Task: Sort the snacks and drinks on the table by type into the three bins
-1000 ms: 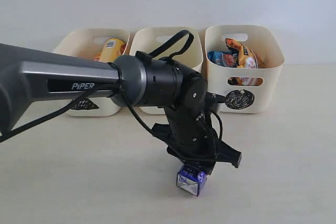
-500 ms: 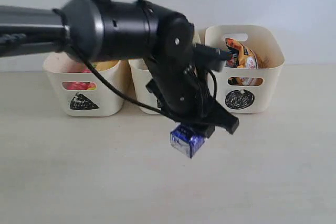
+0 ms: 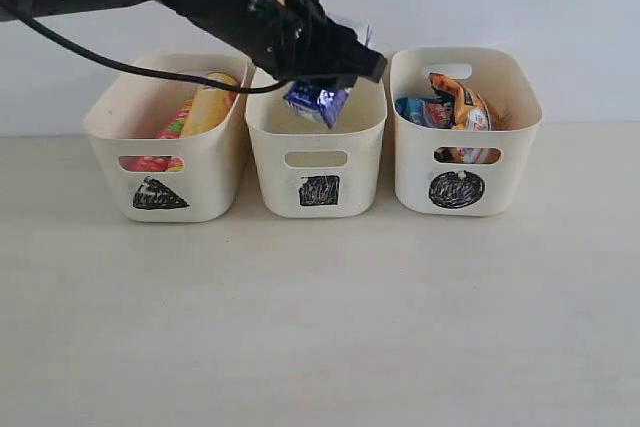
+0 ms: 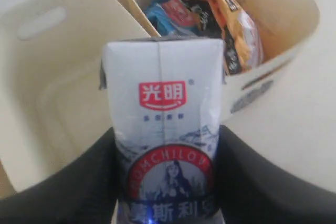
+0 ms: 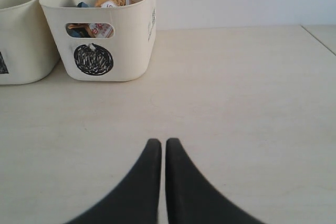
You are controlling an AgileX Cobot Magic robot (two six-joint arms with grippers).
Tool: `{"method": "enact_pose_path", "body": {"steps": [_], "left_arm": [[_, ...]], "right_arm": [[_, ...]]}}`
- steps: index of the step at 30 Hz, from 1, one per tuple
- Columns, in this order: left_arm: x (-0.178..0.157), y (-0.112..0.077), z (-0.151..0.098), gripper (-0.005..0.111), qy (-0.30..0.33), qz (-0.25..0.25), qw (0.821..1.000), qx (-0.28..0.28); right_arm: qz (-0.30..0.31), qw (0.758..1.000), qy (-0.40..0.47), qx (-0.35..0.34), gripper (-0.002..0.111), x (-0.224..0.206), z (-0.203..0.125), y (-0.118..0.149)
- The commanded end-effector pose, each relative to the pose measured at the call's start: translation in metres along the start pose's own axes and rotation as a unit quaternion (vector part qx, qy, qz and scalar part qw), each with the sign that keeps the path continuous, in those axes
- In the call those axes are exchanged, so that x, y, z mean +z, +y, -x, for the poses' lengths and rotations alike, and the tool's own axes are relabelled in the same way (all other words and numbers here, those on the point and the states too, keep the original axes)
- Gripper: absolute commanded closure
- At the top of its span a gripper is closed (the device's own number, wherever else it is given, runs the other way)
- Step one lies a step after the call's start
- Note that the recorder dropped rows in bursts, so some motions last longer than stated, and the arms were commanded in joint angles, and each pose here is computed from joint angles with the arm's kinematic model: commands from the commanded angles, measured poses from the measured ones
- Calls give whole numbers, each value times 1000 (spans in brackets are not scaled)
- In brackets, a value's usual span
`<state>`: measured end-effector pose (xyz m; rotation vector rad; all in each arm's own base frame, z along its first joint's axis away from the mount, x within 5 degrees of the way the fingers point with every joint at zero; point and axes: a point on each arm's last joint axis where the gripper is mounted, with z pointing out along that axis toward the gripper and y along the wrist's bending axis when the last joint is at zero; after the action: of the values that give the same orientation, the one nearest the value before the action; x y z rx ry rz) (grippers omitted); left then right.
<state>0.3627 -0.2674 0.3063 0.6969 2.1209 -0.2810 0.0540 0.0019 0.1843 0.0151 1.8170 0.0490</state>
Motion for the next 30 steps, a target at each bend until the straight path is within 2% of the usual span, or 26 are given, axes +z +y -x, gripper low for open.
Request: {"method": "enact_pose_path", "body": {"steps": [1,3,7,13,14,17,18,20,22,24,27,30], "left_arm": [[8,28,9,102,-71,24,997,-3],[17,38,7,95,-82,31,996,-9],[36,55,0,73,-105,42,994,-16],[60,56,-6,53,-144,36,989,-18],[64,56,-8,48,-145,35,989,-18],[68,55,-10,23,-150,34,988,-18],[69,55,-11,10,-150,34,988,-18],[67,56,-11,6,-142,35,989,-18],[61,56,-9,18,-133,37,990,-19],[52,57,-8,49,-103,41,994,-21],[33,59,-9,103,-40,55,998,-8],[13,61,-8,103,0,66,998,3]], "right_arm": [[-1,1000,-4,1,108,0,-1,0],[-1,1000,-4,1,108,0,-1,0],[-1,1000,-4,1,108,0,-1,0],[-1,1000,-6,1,108,0,0,0],[-1,1000,-6,1,108,0,0,0],[-1,1000,-6,1,108,0,0,0],[-1,1000,-6,1,108,0,0,0],[-1,1000,-6,1,108,0,0,0],[-1,1000,-6,1,108,0,0,0],[-1,1000,-6,1,108,0,0,0],[-1,1000,-6,1,108,0,0,0],[-1,1000,-6,1,108,0,0,0]]}}
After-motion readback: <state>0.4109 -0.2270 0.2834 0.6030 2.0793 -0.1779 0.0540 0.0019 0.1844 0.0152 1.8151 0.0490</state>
